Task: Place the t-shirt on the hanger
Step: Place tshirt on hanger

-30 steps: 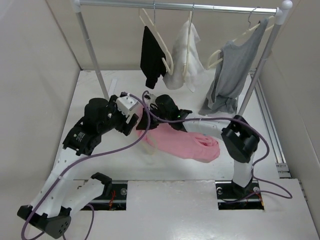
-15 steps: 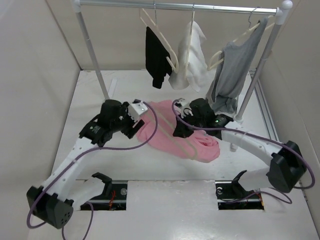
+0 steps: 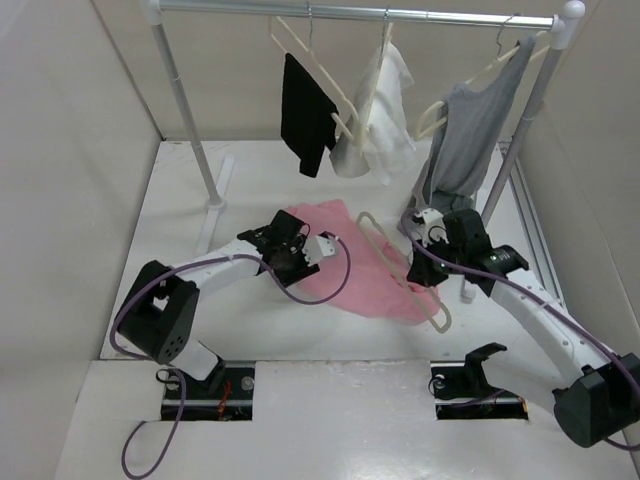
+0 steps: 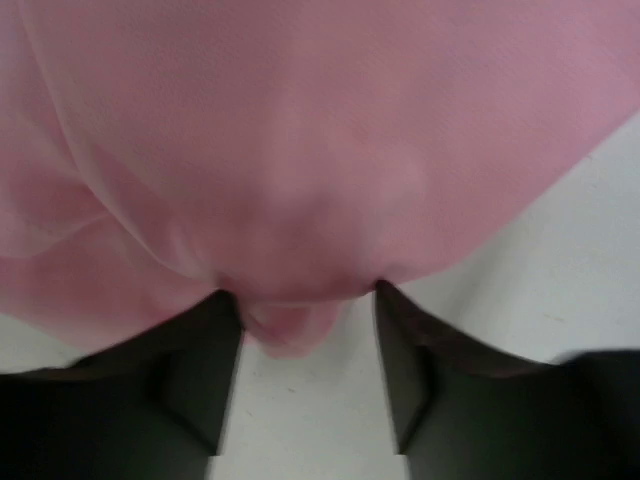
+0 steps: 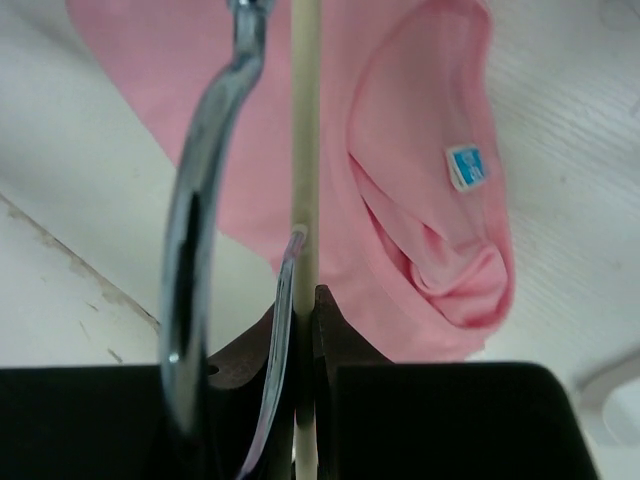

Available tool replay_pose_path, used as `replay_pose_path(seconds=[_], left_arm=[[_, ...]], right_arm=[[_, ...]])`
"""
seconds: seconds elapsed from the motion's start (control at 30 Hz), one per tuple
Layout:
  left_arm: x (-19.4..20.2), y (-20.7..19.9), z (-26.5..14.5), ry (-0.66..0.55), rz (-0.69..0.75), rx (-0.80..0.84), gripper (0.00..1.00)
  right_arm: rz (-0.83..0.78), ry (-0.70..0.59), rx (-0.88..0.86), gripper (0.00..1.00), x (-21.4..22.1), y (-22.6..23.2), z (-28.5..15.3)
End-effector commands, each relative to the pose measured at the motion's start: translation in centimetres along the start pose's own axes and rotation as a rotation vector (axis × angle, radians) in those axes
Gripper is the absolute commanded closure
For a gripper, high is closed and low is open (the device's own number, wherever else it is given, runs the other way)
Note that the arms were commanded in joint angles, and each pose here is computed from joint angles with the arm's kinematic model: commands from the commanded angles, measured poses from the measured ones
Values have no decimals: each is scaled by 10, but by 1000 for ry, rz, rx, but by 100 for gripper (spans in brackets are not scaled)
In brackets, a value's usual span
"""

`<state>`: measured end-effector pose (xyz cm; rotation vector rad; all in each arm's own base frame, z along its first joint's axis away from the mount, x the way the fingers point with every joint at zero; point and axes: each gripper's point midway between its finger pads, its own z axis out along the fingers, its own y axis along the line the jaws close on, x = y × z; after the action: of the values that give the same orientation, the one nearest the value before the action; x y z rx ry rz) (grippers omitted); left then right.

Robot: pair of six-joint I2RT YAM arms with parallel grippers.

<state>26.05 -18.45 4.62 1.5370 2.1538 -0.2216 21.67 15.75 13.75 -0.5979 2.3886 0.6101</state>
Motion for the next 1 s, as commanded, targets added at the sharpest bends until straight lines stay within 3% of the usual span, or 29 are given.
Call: replay_pose_path(seconds=[0.0,0.03,0.1,0.13,0.2,0.37,0.4,0.43,0.47,0.5,0.53,0.6,0.63,0.73,0.77,0.83,0.97], left_arm=[[-19,27,5,-46,63,-103,57],[-17,26,5,-37,80,-98,79],[-5,22,3,14,101,-78,98],[8,18,0,50,109,-82,100],[18,20,-23,38,136,-123,100],[126,30,-73,233,260,-232,100],[138,32,-81,268,363,-224,100],[147,31,-88,277,385,-223,97],[153,36,-105,269,368,-274,81],[150,32,-104,225,377,-268,68],[138,35,-110,179,389,-293,48],[97,33,-115,-24,290,-307,19],[64,42,-133,-128,265,-343,15],[-16,39,-146,-363,63,-227,19],[-33,39,-144,-391,24,-191,28],[-60,27,-116,-355,-93,-75,36],[-97,6,-86,-267,-124,9,48]], right_arm=[[0,2,14,100,6,-8,-12],[17,-4,29,100,3,-13,-16],[30,-12,32,100,-1,-15,-20],[39,-15,17,100,-3,-13,-22],[41,-10,-11,100,-4,-9,-21],[3,-7,-35,100,-14,-5,-25],[3,-8,-46,100,-14,-3,-25],[3,-8,-46,100,-14,-3,-25],[-4,-5,-53,100,-14,-1,-24],[-13,-1,-71,100,-13,4,-24],[-13,-1,-72,100,-13,4,-24],[-16,-4,-54,100,-16,4,-24],[-28,1,-53,100,-15,6,-23],[-12,-15,-62,100,-17,14,-22],[-14,-20,-73,100,-19,18,-21],[-3,-31,-76,100,-21,22,-17],[-8,-27,-68,100,-20,30,-14]])
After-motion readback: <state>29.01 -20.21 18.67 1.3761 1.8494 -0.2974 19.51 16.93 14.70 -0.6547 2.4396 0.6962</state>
